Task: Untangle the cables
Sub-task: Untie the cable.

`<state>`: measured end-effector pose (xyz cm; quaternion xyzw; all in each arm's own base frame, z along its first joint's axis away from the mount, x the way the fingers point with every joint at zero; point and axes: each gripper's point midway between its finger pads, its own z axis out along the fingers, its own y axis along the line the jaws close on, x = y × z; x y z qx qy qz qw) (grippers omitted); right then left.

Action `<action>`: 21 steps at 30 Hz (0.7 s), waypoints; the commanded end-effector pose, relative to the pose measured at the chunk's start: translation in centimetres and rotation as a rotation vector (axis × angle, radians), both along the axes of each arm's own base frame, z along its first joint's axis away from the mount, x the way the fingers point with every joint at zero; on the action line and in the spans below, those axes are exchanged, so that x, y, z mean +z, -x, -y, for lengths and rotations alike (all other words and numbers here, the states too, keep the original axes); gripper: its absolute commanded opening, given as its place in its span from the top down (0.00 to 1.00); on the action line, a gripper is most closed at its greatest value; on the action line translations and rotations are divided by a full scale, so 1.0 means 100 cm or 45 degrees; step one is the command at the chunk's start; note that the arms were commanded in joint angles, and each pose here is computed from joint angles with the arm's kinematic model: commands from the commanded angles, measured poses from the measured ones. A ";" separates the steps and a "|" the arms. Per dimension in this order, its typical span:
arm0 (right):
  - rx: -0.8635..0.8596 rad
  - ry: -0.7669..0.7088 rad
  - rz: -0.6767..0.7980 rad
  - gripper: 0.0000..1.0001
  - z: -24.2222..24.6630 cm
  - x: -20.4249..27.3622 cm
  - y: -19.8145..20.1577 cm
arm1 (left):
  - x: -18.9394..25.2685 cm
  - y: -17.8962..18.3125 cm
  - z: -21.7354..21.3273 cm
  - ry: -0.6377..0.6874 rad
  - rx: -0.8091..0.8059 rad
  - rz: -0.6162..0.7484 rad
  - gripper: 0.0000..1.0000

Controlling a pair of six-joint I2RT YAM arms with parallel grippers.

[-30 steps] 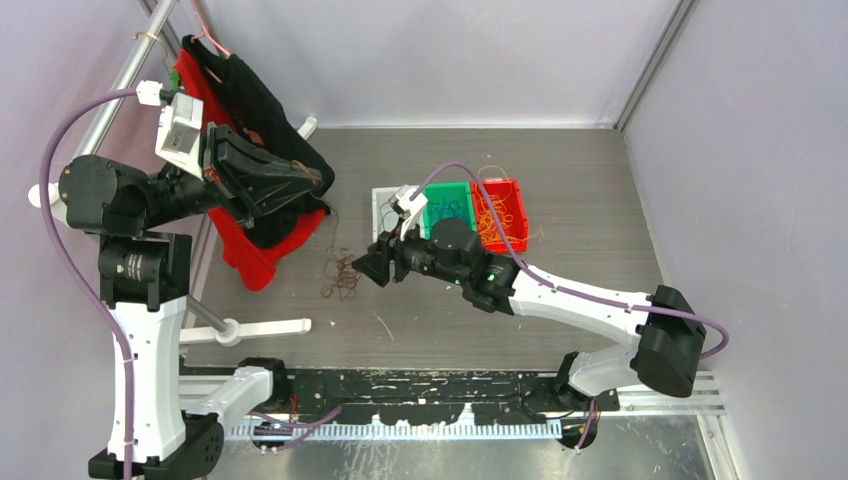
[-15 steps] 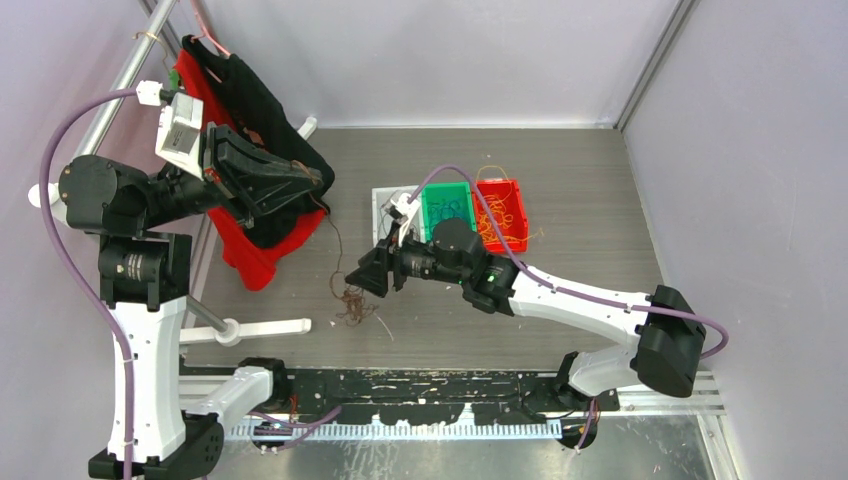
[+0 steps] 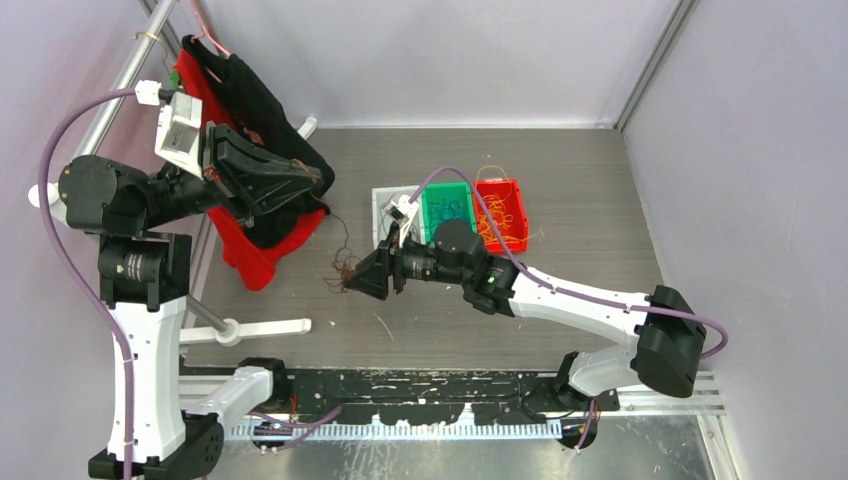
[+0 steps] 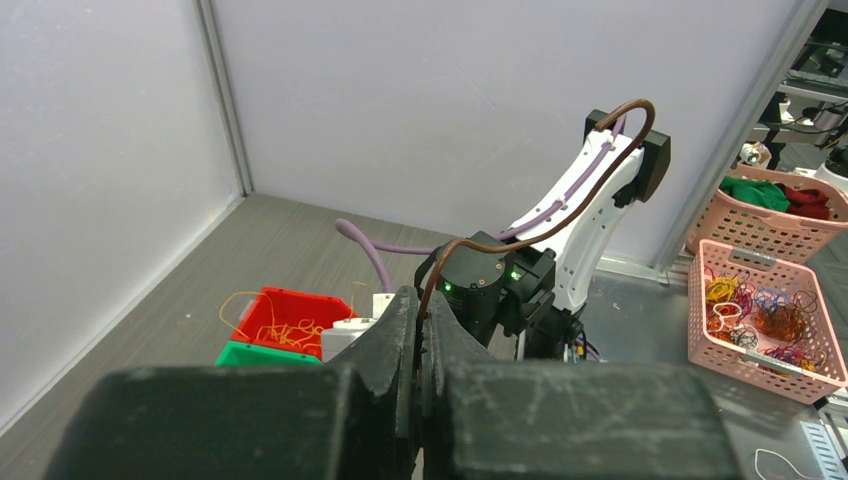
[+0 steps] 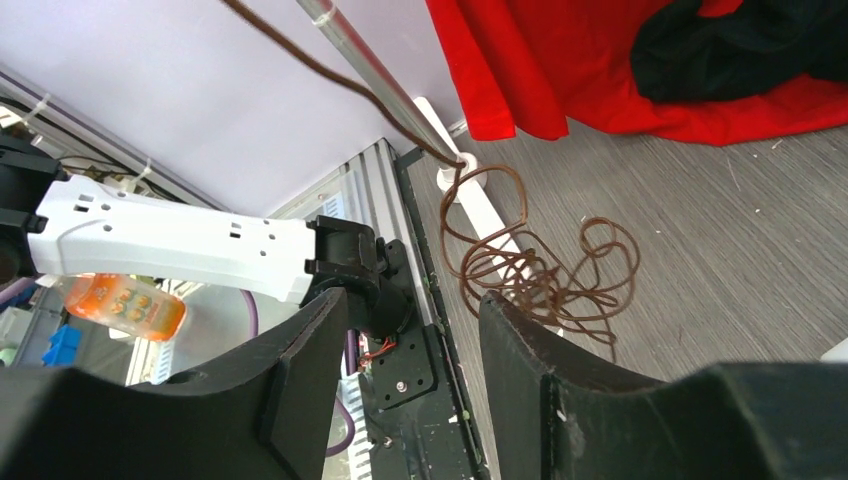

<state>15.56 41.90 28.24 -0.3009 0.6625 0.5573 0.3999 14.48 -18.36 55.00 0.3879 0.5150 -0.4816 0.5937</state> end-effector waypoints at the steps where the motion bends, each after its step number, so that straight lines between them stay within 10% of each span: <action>1: 0.025 -0.116 0.036 0.44 -0.003 0.030 0.003 | 0.017 0.010 -0.001 0.021 0.014 0.101 1.00; 21: -0.149 -0.028 0.097 0.49 -0.010 0.017 -0.030 | 0.022 0.013 -0.001 0.026 0.011 0.106 1.00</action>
